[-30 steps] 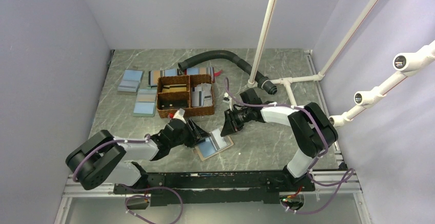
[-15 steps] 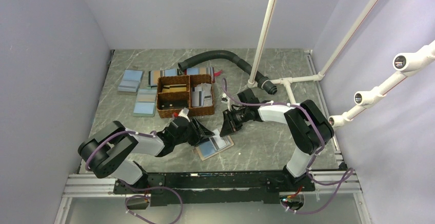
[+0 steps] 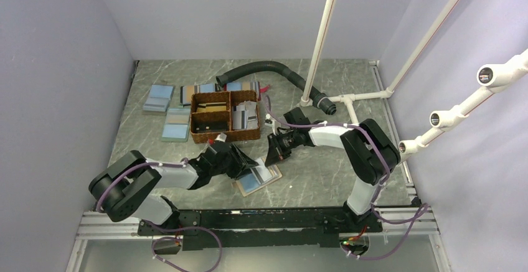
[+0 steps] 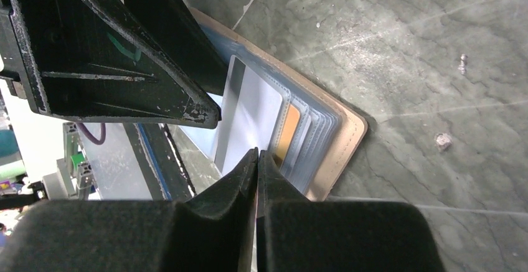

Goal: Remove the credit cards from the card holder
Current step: Remove the credit card from the card holder, then place the credit card in the storage box.

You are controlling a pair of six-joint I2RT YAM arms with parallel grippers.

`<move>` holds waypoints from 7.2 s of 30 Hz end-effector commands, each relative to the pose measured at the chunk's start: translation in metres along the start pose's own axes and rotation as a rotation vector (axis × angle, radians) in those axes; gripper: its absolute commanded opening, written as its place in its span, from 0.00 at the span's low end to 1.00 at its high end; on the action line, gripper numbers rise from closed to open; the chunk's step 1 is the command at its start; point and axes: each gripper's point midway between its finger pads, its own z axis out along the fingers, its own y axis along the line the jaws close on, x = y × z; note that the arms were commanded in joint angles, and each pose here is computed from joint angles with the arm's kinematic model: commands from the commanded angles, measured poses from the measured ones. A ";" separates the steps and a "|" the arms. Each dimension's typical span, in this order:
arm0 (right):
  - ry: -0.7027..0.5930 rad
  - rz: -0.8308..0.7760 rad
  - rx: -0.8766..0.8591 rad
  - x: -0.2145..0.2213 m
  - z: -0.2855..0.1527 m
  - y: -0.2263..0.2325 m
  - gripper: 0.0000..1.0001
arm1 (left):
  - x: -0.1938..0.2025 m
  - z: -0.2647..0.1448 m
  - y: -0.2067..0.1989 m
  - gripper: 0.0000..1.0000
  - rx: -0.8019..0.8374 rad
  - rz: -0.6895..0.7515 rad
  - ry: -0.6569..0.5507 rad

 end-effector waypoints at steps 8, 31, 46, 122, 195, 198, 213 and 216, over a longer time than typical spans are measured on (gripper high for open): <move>0.098 0.042 0.070 0.020 0.018 -0.013 0.01 | -0.001 -0.012 0.008 0.51 0.033 -0.110 -0.037; -0.017 0.057 0.004 0.005 0.000 0.006 0.10 | -0.023 -0.048 -0.039 0.64 0.065 0.082 -0.039; -0.001 0.090 0.015 0.010 0.005 -0.001 0.11 | 0.020 -0.024 -0.011 0.68 0.028 0.053 0.071; -0.006 -0.189 -0.188 0.007 -0.015 0.056 0.33 | 0.003 -0.088 0.049 0.00 0.061 0.098 -0.126; -0.055 -0.394 -0.271 -0.060 -0.070 0.083 0.00 | -0.026 -0.135 -0.045 0.84 0.141 0.380 -0.256; -0.038 -0.421 -0.133 -0.077 -0.072 0.064 0.00 | -0.031 -0.140 -0.032 0.88 0.099 0.340 -0.282; -0.114 -0.449 0.162 -0.173 -0.080 0.034 0.00 | -0.028 -0.140 0.003 0.88 -0.036 0.246 -0.263; -0.133 -0.458 0.186 -0.189 -0.078 0.034 0.00 | -0.028 -0.142 0.005 0.88 -0.041 0.236 -0.264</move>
